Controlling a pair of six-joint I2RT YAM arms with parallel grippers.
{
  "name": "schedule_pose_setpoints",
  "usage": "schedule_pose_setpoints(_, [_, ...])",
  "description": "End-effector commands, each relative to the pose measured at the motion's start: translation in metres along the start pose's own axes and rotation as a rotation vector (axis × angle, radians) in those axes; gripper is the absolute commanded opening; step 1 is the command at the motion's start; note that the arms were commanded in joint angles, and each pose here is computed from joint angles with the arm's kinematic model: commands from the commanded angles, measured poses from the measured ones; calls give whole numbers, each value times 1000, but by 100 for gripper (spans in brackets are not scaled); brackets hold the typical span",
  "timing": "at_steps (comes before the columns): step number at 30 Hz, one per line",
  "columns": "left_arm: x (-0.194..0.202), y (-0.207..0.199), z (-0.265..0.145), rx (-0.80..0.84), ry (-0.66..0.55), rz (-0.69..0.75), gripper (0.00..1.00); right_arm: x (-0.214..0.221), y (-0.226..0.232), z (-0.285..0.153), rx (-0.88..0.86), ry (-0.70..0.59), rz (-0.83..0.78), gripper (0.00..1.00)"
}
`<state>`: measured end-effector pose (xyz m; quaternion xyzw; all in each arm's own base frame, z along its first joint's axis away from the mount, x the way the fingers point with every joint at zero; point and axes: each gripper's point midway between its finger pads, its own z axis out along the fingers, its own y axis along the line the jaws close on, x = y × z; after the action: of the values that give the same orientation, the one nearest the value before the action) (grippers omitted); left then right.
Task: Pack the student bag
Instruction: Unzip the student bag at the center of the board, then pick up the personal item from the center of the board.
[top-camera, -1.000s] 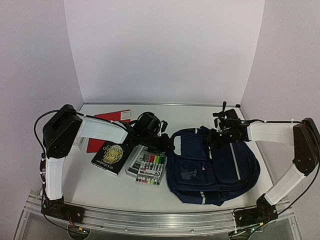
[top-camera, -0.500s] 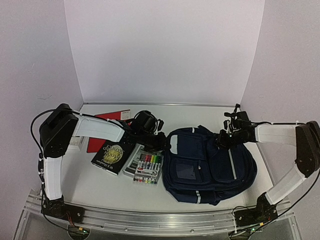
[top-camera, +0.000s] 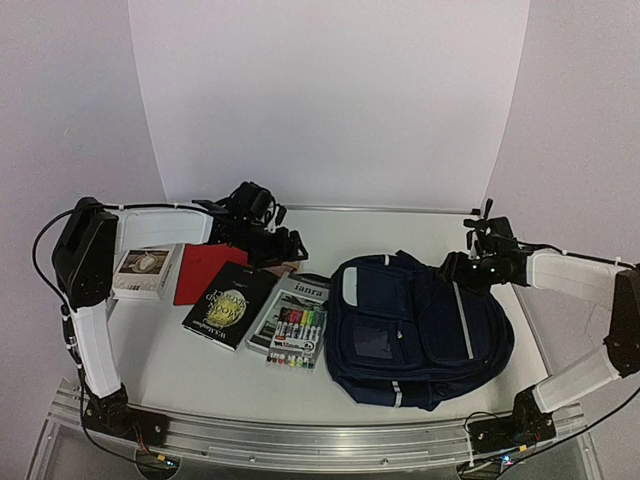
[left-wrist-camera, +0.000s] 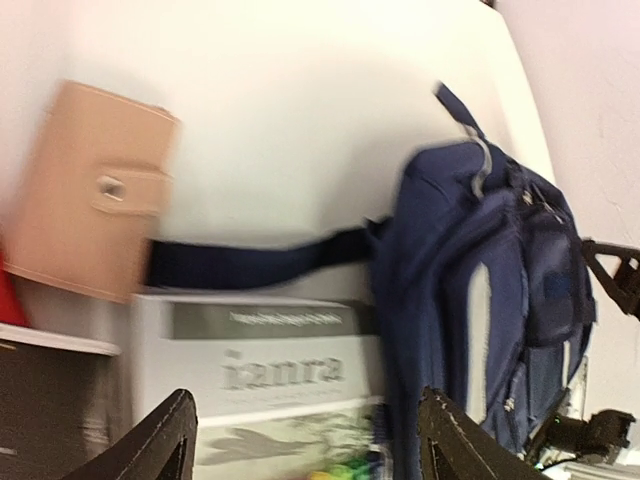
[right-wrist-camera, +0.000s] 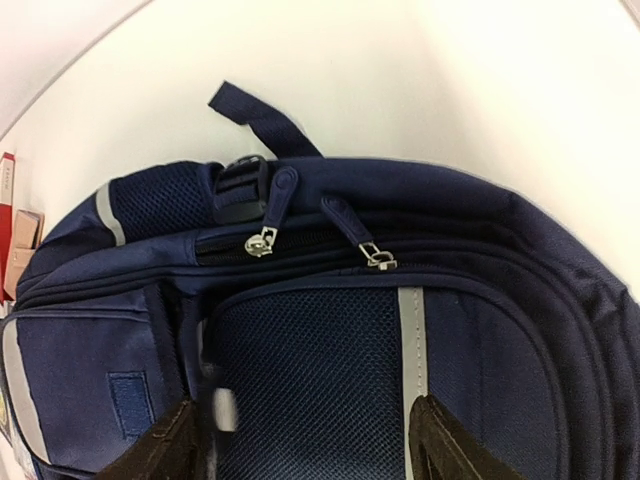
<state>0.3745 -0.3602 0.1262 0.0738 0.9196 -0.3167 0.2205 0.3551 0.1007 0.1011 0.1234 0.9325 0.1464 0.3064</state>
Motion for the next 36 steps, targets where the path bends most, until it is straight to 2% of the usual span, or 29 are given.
schedule_pose_setpoints(1, [-31, 32, -12, -107, -14, 116, 77, -11, -2, -15, 20, -50, -13, 75])
schedule_pose_setpoints(5, [-46, 55, 5, -232, 1, 289, 80, -17, 2, -24, 2, -73, -15, 83])
schedule_pose_setpoints(9, [-66, 74, 21, -308, -6, 375, 81, -18, 6, -28, -17, -80, -12, 87])
schedule_pose_setpoints(18, [-88, 96, 46, -176, 27, 279, 66, -11, 8, -34, -46, -72, 1, 87])
schedule_pose_setpoints(22, [-92, 108, 50, -128, 43, 195, 58, -9, 8, -35, -54, -68, 4, 87])
schedule_pose_setpoints(26, [-89, 108, 57, -76, 70, 174, 49, -8, 8, -34, -54, -64, 1, 87])
schedule_pose_setpoints(36, [-82, 120, 71, -10, 123, 95, 43, -9, 9, -37, -57, -71, 0, 87])
